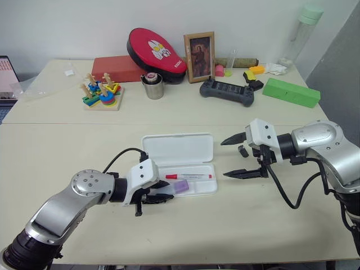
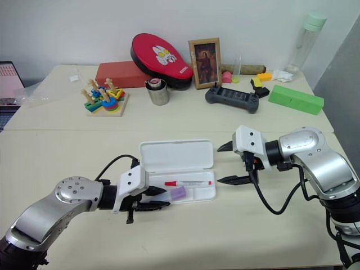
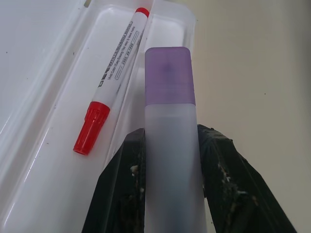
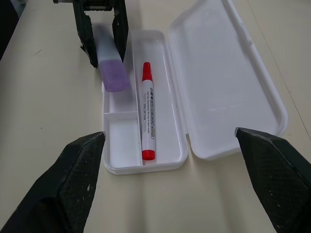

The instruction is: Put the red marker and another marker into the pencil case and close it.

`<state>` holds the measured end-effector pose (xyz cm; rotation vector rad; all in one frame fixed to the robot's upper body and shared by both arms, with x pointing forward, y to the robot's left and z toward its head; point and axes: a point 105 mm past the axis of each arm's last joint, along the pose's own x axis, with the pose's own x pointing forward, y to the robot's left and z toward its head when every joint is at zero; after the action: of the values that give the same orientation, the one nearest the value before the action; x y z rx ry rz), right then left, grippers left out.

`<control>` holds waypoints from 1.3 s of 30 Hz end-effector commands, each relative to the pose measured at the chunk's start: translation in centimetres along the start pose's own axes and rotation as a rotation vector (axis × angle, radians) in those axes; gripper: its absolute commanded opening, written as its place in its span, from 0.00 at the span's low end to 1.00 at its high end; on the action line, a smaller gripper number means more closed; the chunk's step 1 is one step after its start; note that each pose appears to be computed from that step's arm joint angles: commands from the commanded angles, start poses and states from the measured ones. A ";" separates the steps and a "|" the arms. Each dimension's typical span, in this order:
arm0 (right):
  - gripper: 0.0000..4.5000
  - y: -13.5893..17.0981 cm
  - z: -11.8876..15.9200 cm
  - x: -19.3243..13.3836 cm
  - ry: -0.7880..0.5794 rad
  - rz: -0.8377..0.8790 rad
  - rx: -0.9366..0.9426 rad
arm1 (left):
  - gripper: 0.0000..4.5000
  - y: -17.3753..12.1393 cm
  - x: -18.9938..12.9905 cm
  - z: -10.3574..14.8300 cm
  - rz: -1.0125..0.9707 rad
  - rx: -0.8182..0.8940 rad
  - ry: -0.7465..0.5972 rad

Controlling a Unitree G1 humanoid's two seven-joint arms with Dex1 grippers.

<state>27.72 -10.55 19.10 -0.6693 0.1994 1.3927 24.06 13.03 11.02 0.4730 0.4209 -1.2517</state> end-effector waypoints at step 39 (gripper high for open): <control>1.00 -0.4 1.2 -0.6 -0.030 -0.048 -0.035 | 0.78 0.9 0.5 1.1 -0.019 0.257 0.039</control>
<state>28.01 -10.40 19.14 -0.6560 0.1910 1.3659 25.40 12.39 10.89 0.6984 0.3342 -1.3215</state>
